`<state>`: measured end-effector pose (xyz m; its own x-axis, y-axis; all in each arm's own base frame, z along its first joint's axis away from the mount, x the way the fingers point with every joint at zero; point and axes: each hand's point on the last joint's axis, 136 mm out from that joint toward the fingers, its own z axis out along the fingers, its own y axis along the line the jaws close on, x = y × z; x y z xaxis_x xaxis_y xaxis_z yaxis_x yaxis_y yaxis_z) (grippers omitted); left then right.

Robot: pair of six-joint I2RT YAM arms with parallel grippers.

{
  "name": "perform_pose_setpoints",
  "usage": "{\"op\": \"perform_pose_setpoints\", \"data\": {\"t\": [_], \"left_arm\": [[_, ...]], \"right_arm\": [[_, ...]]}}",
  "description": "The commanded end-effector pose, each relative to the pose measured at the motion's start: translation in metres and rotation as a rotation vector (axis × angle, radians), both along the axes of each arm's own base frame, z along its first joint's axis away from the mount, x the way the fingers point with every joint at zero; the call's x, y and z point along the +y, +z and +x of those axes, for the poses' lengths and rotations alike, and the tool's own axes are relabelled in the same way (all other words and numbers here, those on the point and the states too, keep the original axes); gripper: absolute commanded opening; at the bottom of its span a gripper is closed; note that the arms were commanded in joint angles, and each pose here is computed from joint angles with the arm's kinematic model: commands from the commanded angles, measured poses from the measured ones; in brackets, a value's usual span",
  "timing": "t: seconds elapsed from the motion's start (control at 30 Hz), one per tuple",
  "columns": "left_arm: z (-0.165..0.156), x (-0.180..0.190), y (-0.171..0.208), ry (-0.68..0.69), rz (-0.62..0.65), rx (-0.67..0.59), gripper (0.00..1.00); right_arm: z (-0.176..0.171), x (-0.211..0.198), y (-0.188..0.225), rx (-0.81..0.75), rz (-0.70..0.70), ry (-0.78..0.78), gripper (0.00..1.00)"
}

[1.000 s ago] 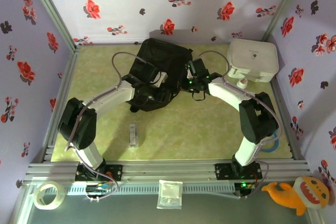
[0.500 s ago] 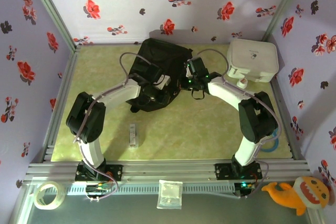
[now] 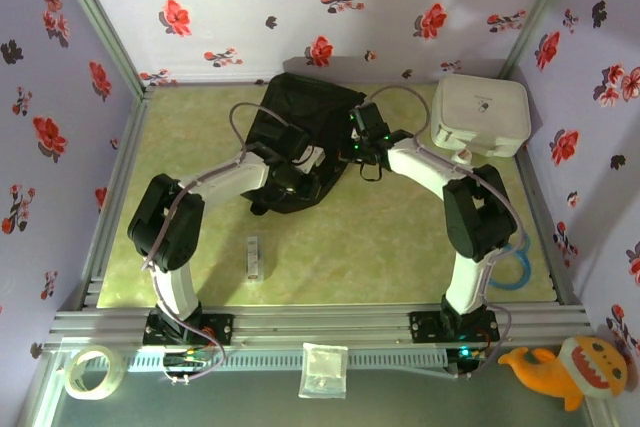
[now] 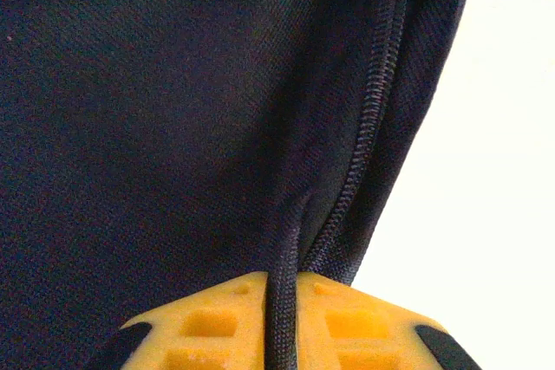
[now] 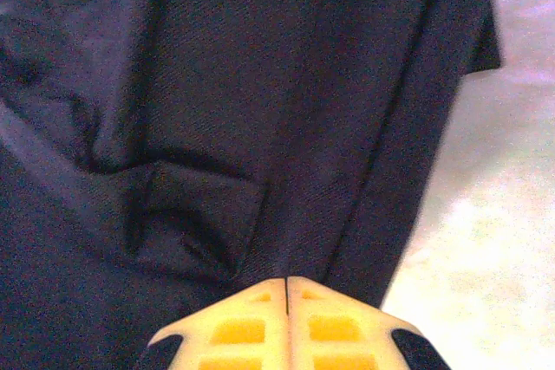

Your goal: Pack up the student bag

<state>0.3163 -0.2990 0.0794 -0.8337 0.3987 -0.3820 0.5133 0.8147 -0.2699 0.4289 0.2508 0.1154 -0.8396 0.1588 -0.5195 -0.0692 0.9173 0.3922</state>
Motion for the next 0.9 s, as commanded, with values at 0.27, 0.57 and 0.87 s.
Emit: {"op": "perform_pose_setpoints", "data": {"t": [0.27,0.57,0.87], "left_arm": [[-0.024,0.003,-0.006,-0.03,0.011,0.084,0.18],[0.0,0.014,0.068,0.094,-0.098,-0.074,0.48],[0.031,0.055,0.097,0.331,-0.095,-0.178,0.63]], "right_arm": [[0.016,-0.021,0.017,-0.02,-0.016,-0.121,0.08],[-0.03,-0.006,0.019,0.082,0.264,-0.132,0.65],[-0.043,0.028,-0.015,0.218,0.334,-0.046,0.58]]}}
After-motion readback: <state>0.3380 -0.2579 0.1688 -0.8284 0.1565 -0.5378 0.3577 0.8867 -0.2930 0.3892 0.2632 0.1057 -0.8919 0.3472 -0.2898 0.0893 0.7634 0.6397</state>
